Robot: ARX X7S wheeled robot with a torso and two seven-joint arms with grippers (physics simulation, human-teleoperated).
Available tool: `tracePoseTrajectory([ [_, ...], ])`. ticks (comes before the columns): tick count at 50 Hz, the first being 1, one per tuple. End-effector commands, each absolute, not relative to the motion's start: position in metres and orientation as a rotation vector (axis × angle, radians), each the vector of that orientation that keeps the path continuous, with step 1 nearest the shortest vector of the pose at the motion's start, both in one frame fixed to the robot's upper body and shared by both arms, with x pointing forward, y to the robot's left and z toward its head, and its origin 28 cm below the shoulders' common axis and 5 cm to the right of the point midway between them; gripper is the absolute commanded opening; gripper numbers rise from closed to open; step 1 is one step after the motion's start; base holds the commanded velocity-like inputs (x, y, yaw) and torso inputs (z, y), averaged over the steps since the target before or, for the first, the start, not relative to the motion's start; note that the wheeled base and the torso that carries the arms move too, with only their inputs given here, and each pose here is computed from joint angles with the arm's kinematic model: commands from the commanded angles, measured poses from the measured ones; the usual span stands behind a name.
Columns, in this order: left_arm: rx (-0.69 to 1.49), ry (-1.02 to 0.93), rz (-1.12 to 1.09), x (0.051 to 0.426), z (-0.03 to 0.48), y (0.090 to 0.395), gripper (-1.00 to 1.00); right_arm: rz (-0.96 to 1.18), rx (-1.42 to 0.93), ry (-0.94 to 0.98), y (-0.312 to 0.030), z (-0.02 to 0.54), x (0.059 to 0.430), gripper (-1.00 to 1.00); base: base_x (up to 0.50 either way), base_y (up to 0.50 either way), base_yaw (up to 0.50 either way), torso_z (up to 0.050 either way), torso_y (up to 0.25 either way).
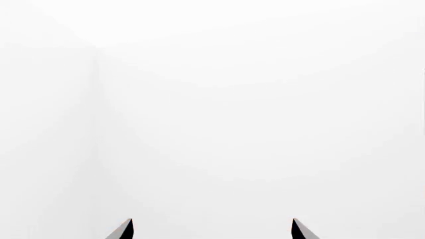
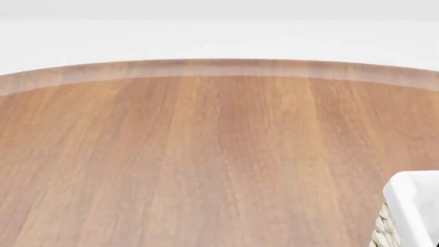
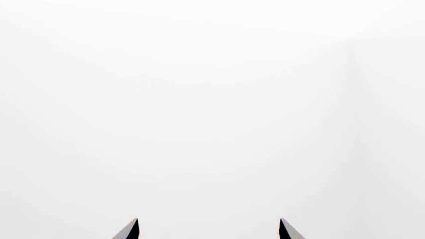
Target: Pick the milk and place it in the basket.
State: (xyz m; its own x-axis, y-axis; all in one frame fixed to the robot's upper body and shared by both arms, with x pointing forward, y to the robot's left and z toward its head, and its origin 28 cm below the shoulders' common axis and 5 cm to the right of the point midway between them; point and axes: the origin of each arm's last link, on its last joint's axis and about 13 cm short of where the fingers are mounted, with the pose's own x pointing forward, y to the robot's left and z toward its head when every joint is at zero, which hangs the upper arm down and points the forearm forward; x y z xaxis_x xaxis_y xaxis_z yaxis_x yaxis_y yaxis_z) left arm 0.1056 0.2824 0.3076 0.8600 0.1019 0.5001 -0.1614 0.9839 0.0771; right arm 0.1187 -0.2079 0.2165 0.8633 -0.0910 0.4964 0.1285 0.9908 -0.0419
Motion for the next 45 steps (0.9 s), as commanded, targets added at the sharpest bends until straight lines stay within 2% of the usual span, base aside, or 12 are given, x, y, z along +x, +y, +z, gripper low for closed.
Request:
tracePoseTrajectory([
  [1, 0.105, -0.543, 0.132, 0.099, 0.324, 0.281, 1.00, -0.121, -0.084, -0.512, -0.210, 0.214, 0.120, 1.00, 0.00, 0.00, 0.00, 0.000, 0.000],
  [13, 0.095, -0.529, 0.136, 0.104, 0.320, 0.284, 1.00, -0.081, -0.079, -0.491, -0.208, 0.214, 0.122, 1.00, 0.00, 0.00, 0.00, 0.000, 0.000],
  [19, 0.093, -0.528, 0.140, 0.104, 0.318, 0.284, 1.00, -0.045, -0.098, -0.406, -0.206, 0.212, 0.130, 1.00, 0.00, 0.00, 0.00, 0.000, 0.000],
  [29, 0.095, -0.527, 0.143, 0.105, 0.316, 0.285, 1.00, 0.108, -0.058, -0.324, -0.200, 0.221, 0.148, 1.00, 0.00, 0.00, 0.00, 0.000, 0.000],
  [45, 0.092, -0.525, 0.147, 0.104, 0.319, 0.285, 1.00, 0.336, -0.168, -0.165, -0.179, 0.224, 0.180, 1.00, 0.00, 0.00, 0.00, 0.000, 0.000],
])
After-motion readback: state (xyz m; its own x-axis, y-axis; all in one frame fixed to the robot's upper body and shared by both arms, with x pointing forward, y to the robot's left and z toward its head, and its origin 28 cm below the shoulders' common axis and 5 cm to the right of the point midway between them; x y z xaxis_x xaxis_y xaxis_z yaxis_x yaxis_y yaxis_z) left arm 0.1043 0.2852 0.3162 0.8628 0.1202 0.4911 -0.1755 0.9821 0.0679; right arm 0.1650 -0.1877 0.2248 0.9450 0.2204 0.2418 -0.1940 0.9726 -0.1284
